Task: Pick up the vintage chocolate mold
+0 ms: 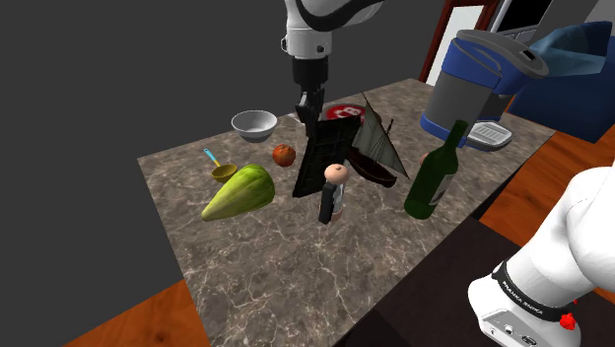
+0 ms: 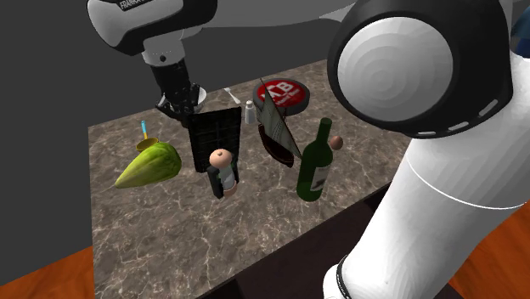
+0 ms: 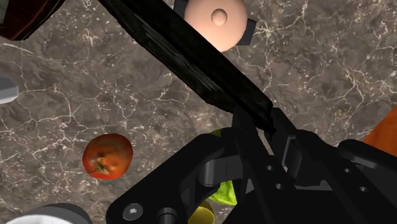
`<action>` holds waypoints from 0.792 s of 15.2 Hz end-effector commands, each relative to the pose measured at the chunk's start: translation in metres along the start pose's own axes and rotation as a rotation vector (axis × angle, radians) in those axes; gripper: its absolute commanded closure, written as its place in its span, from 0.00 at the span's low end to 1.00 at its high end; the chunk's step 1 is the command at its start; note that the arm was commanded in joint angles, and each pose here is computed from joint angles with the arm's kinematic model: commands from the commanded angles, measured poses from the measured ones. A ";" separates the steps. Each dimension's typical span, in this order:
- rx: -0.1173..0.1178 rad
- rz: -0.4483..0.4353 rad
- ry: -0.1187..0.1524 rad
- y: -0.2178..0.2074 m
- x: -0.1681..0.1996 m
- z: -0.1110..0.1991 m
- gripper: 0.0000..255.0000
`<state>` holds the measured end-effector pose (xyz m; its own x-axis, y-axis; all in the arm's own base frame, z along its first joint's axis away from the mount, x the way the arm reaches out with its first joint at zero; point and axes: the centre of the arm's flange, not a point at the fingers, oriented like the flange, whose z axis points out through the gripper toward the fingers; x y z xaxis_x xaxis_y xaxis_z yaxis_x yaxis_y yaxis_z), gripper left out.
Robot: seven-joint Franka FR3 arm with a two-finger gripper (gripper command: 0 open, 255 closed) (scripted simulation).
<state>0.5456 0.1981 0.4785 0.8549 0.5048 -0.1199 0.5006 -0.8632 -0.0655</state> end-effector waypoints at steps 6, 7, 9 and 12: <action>0.000 0.000 0.000 -0.003 -0.004 -0.037 1.00; 0.000 0.000 0.000 -0.003 -0.005 -0.042 1.00; 0.000 0.000 0.000 -0.004 -0.006 -0.053 1.00; 0.000 0.000 0.000 -0.005 -0.008 -0.064 1.00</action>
<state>0.5464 0.1987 0.5398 0.8549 0.5047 -0.1198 0.5005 -0.8633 -0.0655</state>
